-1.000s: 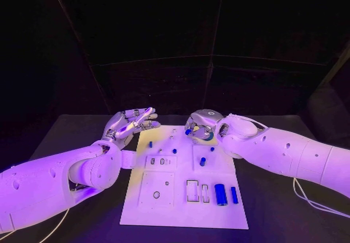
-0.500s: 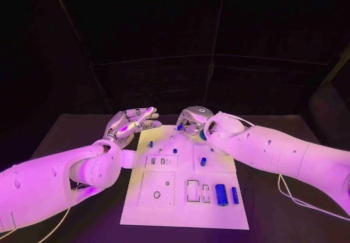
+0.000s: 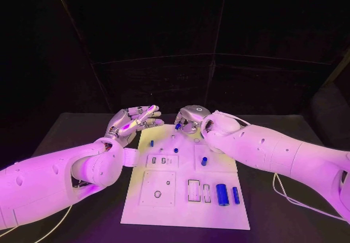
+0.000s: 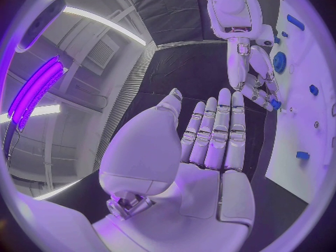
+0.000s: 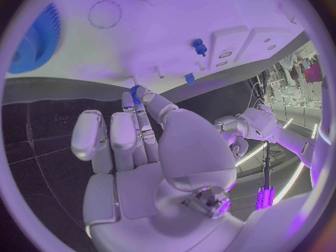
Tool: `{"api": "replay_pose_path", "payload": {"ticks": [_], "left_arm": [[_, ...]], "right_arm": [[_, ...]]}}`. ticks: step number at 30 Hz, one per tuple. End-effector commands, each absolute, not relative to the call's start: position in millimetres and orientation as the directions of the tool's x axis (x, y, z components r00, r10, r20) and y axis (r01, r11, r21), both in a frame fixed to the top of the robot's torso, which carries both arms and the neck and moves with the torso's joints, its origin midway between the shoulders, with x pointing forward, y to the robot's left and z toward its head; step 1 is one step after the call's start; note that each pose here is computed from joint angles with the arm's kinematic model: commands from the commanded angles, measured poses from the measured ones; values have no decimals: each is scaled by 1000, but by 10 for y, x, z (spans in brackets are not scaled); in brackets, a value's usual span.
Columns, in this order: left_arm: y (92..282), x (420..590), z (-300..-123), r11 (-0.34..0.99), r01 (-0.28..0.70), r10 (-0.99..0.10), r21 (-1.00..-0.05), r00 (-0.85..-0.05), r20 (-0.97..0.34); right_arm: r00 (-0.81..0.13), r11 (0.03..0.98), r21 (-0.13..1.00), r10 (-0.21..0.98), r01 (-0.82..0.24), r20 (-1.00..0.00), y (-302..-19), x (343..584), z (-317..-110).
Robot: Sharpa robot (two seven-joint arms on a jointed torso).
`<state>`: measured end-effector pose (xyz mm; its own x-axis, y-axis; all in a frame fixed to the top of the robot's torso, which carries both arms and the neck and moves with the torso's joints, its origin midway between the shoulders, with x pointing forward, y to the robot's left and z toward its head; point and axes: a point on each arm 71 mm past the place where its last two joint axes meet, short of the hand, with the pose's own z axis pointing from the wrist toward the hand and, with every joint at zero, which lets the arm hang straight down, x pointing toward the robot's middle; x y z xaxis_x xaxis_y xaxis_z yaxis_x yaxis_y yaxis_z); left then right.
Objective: Assemble the parts on the task board
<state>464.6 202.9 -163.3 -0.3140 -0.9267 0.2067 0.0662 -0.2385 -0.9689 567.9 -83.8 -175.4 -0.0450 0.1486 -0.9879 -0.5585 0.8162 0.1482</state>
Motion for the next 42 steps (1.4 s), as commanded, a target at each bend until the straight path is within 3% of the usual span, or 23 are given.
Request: {"api": "replay_pose_path", "payload": {"ticks": [1,34,42], "left_arm": [[2002,4643,-1612,-245,73,-919,-967,-334,208],[1978,4653,-1556,-247,77,-916,-966,-344,207],[1995,4653,-1555,-246,78,-917,-966,-342,206]], "right_arm": [[-67,817,147,132,-557,-989,-818,5695,-1762],[-90,835,144,113,-532,-989,-666,5740,-1793],[-53,836,149,143,-527,-988,-765,5706,-1749]]}}
